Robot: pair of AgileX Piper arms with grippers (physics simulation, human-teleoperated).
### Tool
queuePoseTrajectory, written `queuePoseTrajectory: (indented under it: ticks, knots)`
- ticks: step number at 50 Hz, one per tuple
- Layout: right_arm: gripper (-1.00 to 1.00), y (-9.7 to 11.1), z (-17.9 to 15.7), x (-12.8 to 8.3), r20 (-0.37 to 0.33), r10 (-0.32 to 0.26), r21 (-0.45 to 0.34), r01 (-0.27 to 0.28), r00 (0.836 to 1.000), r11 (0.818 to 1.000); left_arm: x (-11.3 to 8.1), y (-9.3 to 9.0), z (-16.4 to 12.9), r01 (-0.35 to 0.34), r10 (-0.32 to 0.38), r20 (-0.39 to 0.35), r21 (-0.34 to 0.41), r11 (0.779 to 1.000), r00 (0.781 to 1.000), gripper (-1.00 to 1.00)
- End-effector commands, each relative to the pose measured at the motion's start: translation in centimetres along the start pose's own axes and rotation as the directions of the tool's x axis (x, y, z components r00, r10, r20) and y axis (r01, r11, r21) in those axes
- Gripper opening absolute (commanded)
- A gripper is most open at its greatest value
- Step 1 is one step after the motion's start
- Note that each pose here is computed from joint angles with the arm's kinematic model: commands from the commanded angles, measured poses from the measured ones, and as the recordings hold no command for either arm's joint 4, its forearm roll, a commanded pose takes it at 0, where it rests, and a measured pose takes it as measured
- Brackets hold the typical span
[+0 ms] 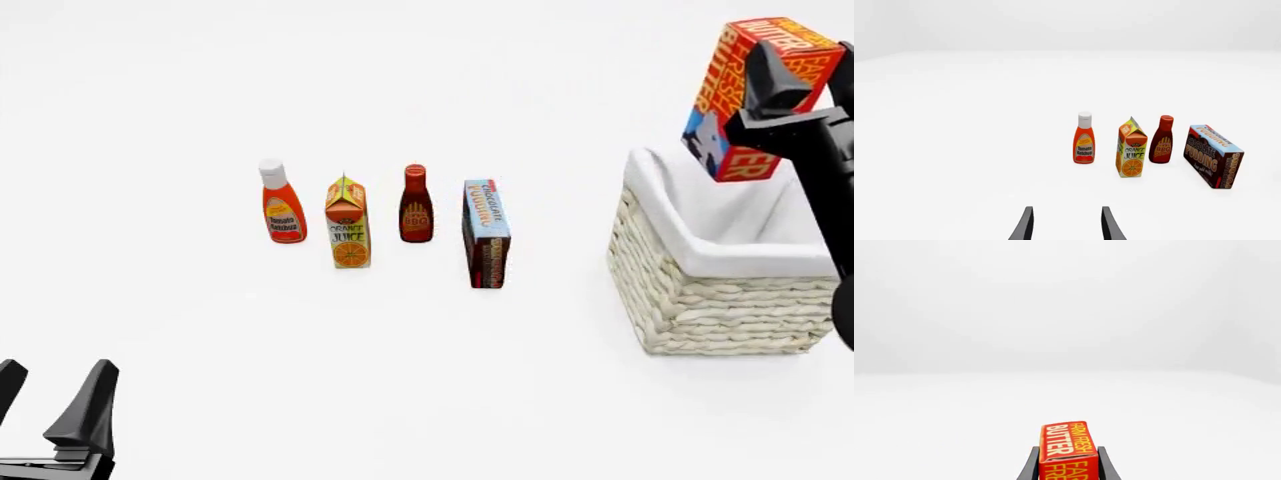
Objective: Pick the butter and place it in the basket.
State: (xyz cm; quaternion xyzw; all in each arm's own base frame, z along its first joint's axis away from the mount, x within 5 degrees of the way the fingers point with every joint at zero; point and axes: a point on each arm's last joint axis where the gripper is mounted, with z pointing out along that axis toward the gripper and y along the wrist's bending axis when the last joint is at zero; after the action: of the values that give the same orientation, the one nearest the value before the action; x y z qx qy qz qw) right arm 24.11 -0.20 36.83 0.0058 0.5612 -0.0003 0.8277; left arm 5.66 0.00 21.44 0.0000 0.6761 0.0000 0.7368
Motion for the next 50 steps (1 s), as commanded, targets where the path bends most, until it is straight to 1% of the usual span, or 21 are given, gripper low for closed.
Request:
queuePoseTrajectory:
  ticks: [1, 13, 20, 50]
  knots:
    - [-1.00, -0.4, 0.0, -1.4, 0.052, 0.008, 0.014, -0.008, 0.999, 1.000, 0.0, 0.0, 0.0, 0.000, 0.000, 0.000, 0.000, 1.000, 1.000, 1.00]
    - [-1.00, -1.1, -0.4, -0.9, 0.048, -0.005, 0.039, 0.003, 0.999, 0.999, 0.0, 0.0, 0.0, 0.000, 0.000, 0.000, 0.000, 1.000, 1.000, 1.00]
    - [-1.00, -1.4, -0.2, -0.1, 0.038, -0.010, 0.051, 0.008, 0.999, 0.999, 0.0, 0.0, 0.0, 0.000, 0.000, 0.000, 0.000, 1.000, 1.000, 1.00]
    - [-1.00, -2.0, 0.6, 2.5, 0.016, 0.001, 0.069, -0.002, 1.000, 0.998, 0.0, 0.0, 0.0, 0.000, 0.000, 0.000, 0.000, 1.000, 1.000, 1.00]
